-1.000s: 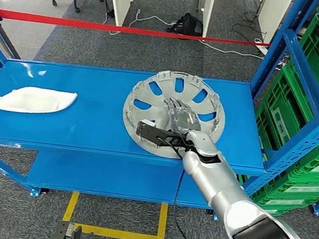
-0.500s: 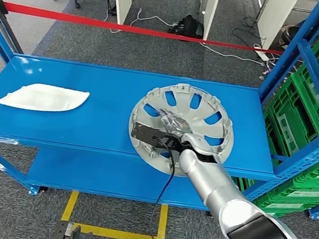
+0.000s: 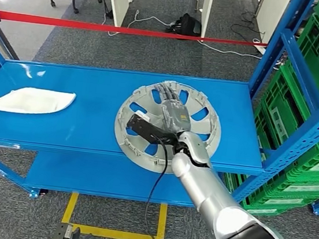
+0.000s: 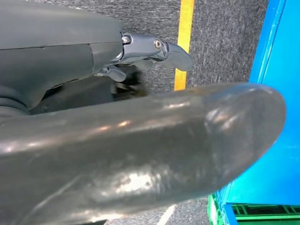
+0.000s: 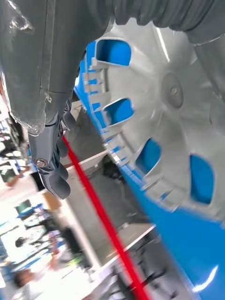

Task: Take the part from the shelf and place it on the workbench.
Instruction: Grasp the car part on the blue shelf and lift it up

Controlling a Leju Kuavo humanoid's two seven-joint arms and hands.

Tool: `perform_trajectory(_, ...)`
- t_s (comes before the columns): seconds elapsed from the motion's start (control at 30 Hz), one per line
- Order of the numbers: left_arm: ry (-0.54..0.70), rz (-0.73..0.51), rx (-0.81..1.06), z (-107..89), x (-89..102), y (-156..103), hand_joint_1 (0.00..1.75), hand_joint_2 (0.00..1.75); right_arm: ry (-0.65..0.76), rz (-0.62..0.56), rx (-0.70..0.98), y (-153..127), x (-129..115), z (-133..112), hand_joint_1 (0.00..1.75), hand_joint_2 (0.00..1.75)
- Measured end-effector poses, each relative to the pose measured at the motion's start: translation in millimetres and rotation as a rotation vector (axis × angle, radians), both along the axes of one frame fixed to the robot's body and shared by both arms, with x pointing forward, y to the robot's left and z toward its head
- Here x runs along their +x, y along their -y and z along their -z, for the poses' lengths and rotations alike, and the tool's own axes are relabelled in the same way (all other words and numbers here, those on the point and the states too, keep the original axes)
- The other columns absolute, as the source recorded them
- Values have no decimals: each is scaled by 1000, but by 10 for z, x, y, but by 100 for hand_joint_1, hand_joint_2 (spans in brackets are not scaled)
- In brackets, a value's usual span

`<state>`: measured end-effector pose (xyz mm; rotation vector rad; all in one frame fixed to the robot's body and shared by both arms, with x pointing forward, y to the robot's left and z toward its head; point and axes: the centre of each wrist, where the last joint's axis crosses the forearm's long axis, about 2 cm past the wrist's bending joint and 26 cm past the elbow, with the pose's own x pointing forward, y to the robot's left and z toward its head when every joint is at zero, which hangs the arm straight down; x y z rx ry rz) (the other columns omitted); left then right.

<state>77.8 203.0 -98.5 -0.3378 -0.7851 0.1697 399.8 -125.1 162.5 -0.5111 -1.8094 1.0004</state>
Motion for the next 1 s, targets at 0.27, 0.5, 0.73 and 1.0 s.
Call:
perform_trajectory(0.27,1,0,-1,0,-5,8,0,0,-73,-110,204,-152,-134,-119,0,175)
perform_trajectory(0.5,0,-1,-3,0,-10,9,0,0,-134,-187,260,-206,-178,-155,0,175)
perform_trajectory(0.73,1,6,-9,0,-6,2,0,0,-342,-390,325,-272,-187,-150,0,175)
perform_trajectory(1.0,3,5,-9,0,12,-14,0,0,-440,-477,192,-364,-134,-157,0,175)
